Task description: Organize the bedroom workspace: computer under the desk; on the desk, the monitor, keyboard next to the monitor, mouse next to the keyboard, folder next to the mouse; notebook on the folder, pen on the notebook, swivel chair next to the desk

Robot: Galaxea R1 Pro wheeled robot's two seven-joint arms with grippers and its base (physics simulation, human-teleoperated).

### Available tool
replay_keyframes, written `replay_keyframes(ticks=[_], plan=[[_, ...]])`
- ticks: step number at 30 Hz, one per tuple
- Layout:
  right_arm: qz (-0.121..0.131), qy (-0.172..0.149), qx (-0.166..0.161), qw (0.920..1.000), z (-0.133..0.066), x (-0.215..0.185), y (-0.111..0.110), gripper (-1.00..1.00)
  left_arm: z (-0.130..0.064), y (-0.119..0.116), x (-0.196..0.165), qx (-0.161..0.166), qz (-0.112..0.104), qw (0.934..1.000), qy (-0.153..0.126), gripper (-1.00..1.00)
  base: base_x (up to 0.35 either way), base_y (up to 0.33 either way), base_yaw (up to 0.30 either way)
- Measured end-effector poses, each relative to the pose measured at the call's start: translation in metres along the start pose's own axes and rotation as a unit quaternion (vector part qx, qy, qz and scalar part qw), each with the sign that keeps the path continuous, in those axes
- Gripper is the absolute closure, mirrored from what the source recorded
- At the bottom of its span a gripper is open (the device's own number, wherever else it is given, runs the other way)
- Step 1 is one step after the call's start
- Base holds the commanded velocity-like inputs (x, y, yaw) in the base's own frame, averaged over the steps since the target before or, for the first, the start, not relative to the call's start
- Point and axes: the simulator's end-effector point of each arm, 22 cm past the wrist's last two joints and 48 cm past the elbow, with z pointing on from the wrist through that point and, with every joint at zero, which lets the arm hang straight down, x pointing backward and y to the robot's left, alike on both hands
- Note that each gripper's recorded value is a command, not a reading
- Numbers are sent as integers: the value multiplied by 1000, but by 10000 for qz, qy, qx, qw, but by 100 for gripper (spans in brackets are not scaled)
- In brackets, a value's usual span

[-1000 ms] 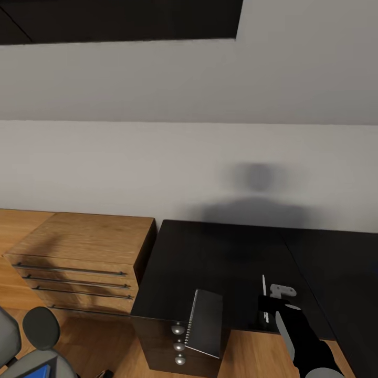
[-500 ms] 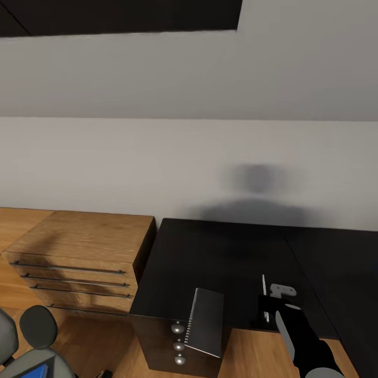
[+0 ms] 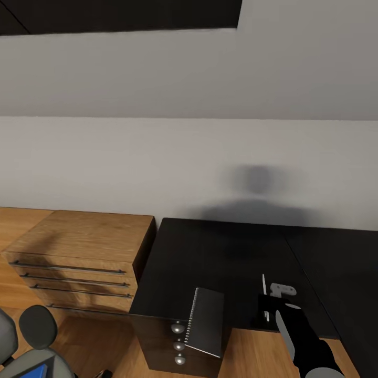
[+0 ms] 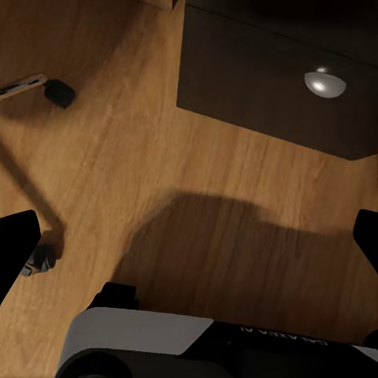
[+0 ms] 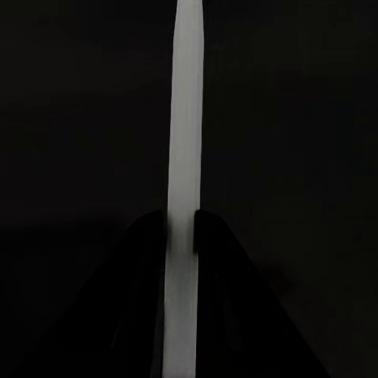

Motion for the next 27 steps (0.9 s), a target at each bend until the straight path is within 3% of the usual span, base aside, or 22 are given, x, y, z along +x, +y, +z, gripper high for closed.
replay_keyframes(ticks=[27], plan=[[1, 24, 1, 10000, 0, 0, 0, 100, 0, 0, 0, 7, 1, 10000, 0, -100, 0, 0, 0]])
